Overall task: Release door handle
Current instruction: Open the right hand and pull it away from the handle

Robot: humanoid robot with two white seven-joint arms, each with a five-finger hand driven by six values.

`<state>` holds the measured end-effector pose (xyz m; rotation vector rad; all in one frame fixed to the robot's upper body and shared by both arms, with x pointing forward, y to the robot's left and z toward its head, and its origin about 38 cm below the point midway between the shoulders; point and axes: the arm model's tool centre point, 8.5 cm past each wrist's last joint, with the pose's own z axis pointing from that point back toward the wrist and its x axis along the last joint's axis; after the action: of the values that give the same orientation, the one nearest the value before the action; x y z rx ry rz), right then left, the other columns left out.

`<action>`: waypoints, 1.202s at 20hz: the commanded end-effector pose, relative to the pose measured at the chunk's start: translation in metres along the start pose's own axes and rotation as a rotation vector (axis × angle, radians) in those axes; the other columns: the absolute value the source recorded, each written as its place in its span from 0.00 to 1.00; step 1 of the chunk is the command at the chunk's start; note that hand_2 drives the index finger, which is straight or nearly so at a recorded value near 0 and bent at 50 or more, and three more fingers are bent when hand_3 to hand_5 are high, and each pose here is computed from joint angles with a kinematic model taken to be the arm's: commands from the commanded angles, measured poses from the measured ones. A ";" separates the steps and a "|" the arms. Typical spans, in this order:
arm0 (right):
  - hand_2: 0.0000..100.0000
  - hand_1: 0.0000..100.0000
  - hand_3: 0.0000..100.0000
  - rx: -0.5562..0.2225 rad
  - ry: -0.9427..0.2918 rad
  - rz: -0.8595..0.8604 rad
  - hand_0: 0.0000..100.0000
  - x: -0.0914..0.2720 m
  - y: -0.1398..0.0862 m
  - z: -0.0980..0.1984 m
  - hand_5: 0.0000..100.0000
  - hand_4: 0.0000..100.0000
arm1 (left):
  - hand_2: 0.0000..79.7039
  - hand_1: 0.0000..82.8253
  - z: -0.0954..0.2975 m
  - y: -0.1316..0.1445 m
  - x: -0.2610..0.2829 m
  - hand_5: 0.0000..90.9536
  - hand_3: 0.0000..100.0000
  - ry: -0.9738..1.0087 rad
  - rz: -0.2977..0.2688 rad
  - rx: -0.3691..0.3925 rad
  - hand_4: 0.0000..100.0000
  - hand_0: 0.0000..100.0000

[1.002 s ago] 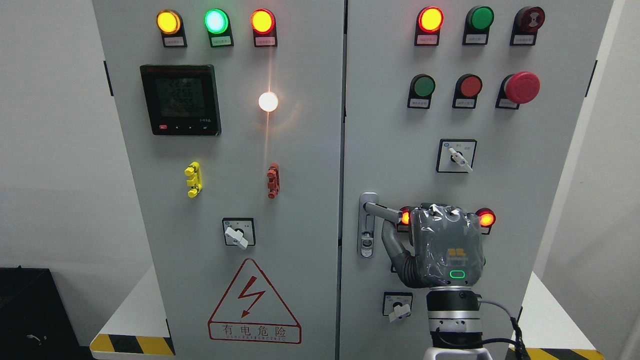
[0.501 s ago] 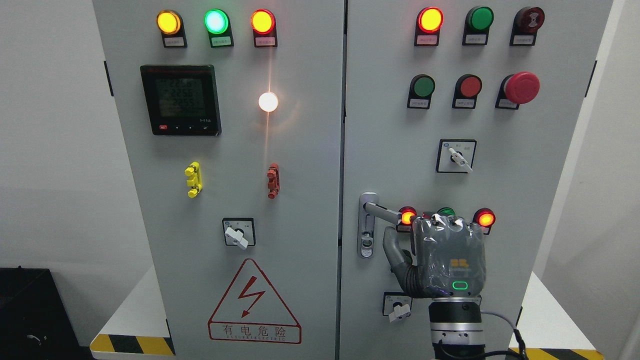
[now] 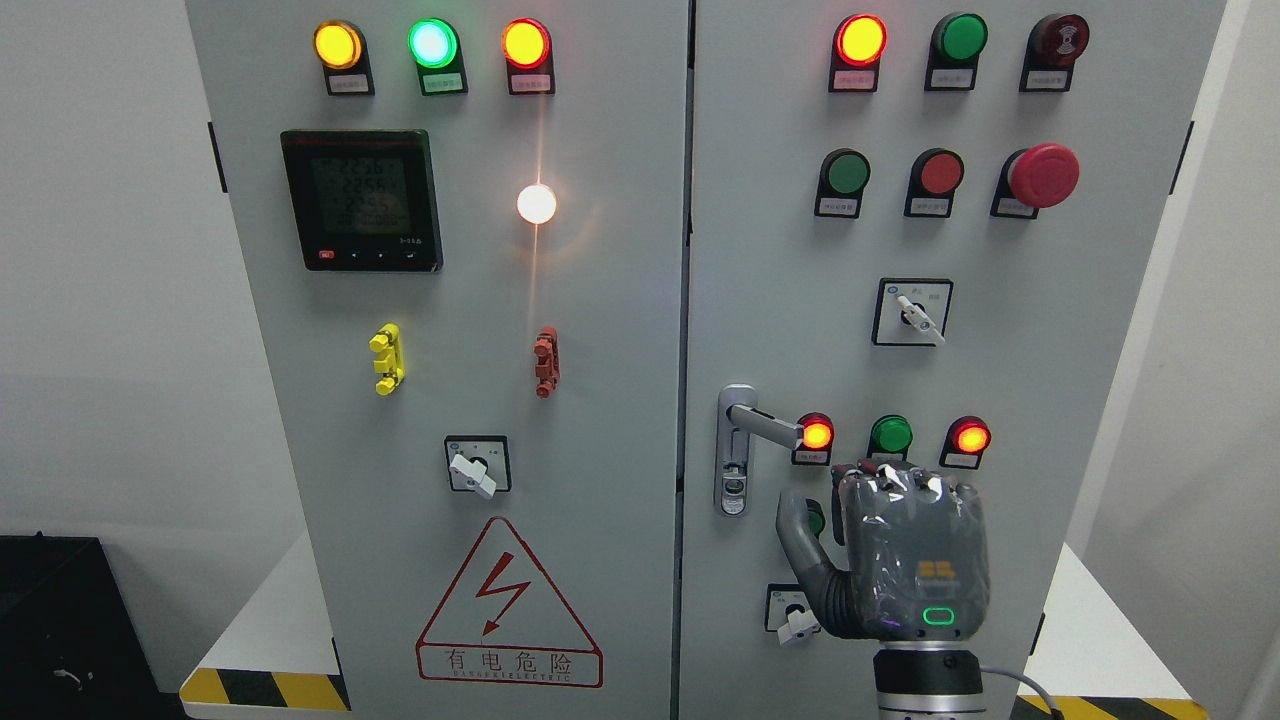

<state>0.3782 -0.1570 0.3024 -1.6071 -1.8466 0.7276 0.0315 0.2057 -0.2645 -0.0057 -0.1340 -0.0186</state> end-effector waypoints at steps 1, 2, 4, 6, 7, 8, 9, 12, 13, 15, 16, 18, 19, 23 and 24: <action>0.63 0.39 0.87 -0.032 0.029 0.019 0.54 -0.038 -0.027 0.023 0.81 0.85 | 0.00 0.67 0.001 0.000 -0.011 0.00 0.00 0.016 0.001 0.000 0.00 0.12; 0.55 0.39 0.81 -0.034 0.011 0.015 0.54 -0.046 -0.028 0.024 0.76 0.79 | 0.00 0.67 0.001 0.000 -0.011 0.00 0.00 0.016 0.002 0.000 0.00 0.12; 0.39 0.38 0.63 -0.044 -0.028 0.000 0.54 -0.060 -0.031 0.026 0.66 0.69 | 0.00 0.67 0.001 0.000 -0.011 0.00 0.00 0.016 0.001 0.000 0.00 0.12; 0.31 0.37 0.48 -0.058 -0.051 -0.022 0.53 -0.072 -0.035 0.028 0.52 0.56 | 0.00 0.67 0.001 0.000 -0.011 0.00 0.00 0.016 0.001 0.000 0.00 0.12; 0.27 0.37 0.39 -0.065 -0.050 -0.031 0.53 -0.077 -0.036 0.029 0.39 0.45 | 0.00 0.67 0.001 0.000 -0.011 0.00 0.00 0.017 0.002 0.000 0.00 0.12; 0.23 0.36 0.32 -0.075 -0.055 -0.056 0.53 -0.080 -0.038 0.030 0.27 0.35 | 0.00 0.67 0.001 0.000 -0.011 0.00 0.00 0.017 0.001 0.000 0.00 0.12; 0.19 0.36 0.26 -0.089 -0.060 -0.090 0.53 -0.080 -0.041 0.030 0.16 0.28 | 0.00 0.67 0.001 0.000 -0.011 0.00 0.00 0.016 0.001 0.000 0.00 0.12; 0.10 0.30 0.13 -0.130 -0.070 -0.186 0.55 -0.079 -0.047 0.026 0.00 0.13 | 0.00 0.67 0.001 0.000 -0.011 0.00 0.00 0.017 0.002 0.000 0.00 0.12; 0.09 0.30 0.11 -0.135 -0.074 -0.191 0.55 -0.078 -0.048 0.025 0.00 0.12 | 0.00 0.67 0.001 0.000 -0.011 0.00 0.00 0.016 0.001 0.000 0.00 0.12; 0.06 0.28 0.08 -0.144 -0.080 -0.196 0.55 -0.076 -0.050 0.020 0.00 0.08 | 0.00 0.67 0.001 0.000 -0.011 0.00 0.00 0.016 0.001 0.000 0.00 0.12; 0.06 0.28 0.08 -0.144 -0.084 -0.198 0.55 -0.075 -0.050 0.019 0.00 0.08 | 0.00 0.67 0.001 0.000 -0.011 0.00 0.00 0.016 0.002 0.000 0.00 0.12; 0.06 0.28 0.08 -0.147 -0.086 -0.200 0.55 -0.073 -0.051 0.018 0.00 0.08 | 0.00 0.67 0.001 0.000 -0.011 0.00 0.00 0.016 0.002 0.000 0.00 0.12; 0.06 0.28 0.08 -0.149 -0.085 -0.203 0.55 -0.073 -0.051 0.018 0.00 0.08 | 0.00 0.67 0.001 0.000 -0.011 0.00 0.00 0.016 0.002 0.000 0.00 0.12; 0.08 0.28 0.10 -0.144 -0.089 -0.200 0.55 -0.073 -0.051 0.018 0.00 0.10 | 0.00 0.67 0.001 0.000 -0.011 0.00 0.00 0.016 0.002 0.000 0.00 0.12; 0.08 0.28 0.10 -0.141 -0.090 -0.202 0.55 -0.073 -0.050 0.018 0.00 0.10 | 0.00 0.67 0.001 0.000 -0.011 0.00 0.00 0.016 0.002 0.000 0.00 0.12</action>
<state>0.3427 -0.2226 0.3165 -1.4372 -2.1448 0.6382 0.0316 0.2057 -0.2645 -0.0056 -0.1341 -0.0184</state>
